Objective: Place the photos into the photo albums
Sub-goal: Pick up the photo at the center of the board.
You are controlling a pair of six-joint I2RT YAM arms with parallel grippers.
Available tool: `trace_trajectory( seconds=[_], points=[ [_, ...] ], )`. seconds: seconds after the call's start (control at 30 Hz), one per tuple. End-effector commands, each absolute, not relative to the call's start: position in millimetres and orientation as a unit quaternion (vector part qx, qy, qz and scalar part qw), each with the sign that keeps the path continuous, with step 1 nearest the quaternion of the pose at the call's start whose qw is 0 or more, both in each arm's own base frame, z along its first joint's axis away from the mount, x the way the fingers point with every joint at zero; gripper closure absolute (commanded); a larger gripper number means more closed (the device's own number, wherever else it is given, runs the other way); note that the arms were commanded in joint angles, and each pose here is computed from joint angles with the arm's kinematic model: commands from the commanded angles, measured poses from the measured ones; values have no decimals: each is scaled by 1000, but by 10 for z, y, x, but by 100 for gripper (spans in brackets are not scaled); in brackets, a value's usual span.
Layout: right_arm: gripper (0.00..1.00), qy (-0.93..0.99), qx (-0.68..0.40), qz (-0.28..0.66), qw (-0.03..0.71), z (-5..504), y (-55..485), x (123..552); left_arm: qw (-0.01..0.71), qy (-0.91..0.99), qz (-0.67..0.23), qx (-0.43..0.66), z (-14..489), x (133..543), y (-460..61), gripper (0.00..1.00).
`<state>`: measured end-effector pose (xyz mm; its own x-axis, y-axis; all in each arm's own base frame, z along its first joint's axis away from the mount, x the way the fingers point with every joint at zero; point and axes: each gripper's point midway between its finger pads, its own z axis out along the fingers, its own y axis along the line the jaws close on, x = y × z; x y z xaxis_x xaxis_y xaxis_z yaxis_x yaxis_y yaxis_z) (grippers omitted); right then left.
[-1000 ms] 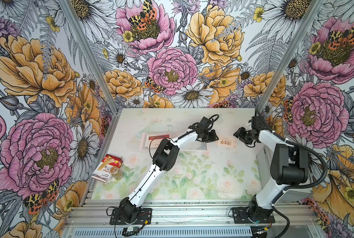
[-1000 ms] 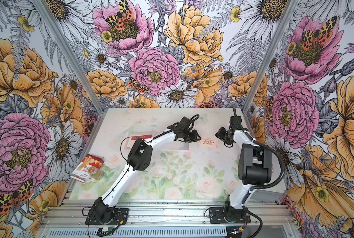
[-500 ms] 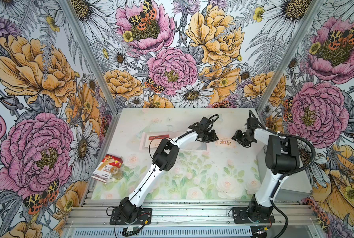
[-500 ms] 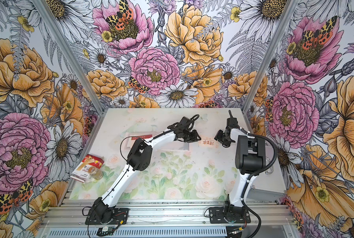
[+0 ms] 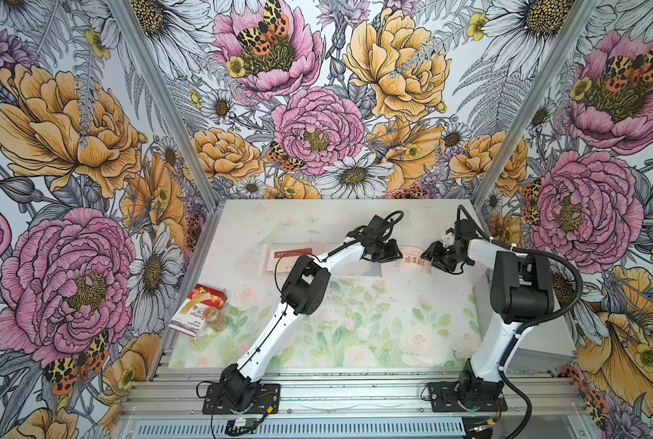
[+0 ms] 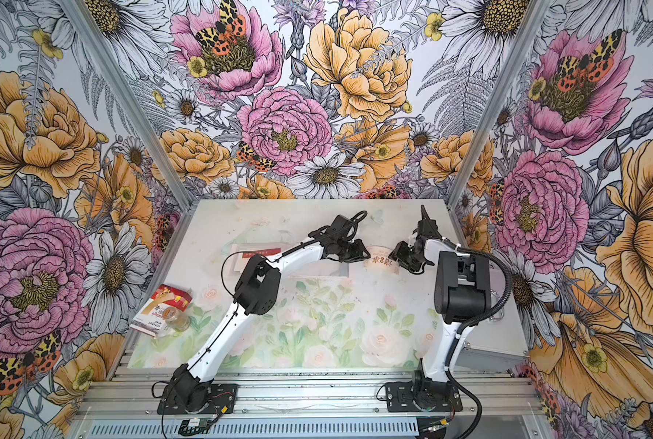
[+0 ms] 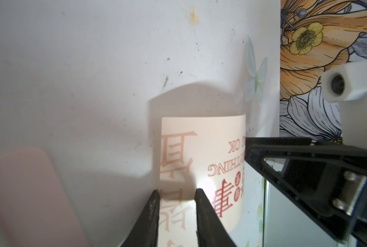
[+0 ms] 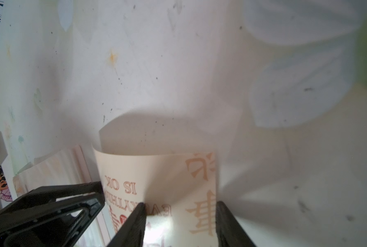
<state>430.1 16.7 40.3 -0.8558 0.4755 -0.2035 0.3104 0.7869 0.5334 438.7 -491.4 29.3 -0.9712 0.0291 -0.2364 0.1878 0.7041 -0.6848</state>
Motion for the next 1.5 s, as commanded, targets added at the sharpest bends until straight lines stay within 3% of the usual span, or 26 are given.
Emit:
trace_trajectory(
  seconds=[0.0, 0.3, 1.0, 1.23, 1.47],
  points=[
    [47, 916, 189, 300, 189, 778, 348, 4310, 72, 937, -339, 52, 7, 4237, -4755, 69],
    [47, 899, 179, 338, 213, 1149, 433, 4308, 74, 937, -338, 53, 30, 4240, -4737, 69],
    [50, 884, 171, 376, 220, 1362, 489, 4374, 76, 934, -345, 55, 70, 4249, -4784, 70],
    [59, 890, 180, 358, 220, 1287, 430, 4401, 78, 934, -344, 54, 93, 4265, -4762, 69],
    [82, 891, 182, 355, 215, 1246, 429, 4342, 77, 934, -345, 55, 98, 4253, -4764, 69]
  ],
)
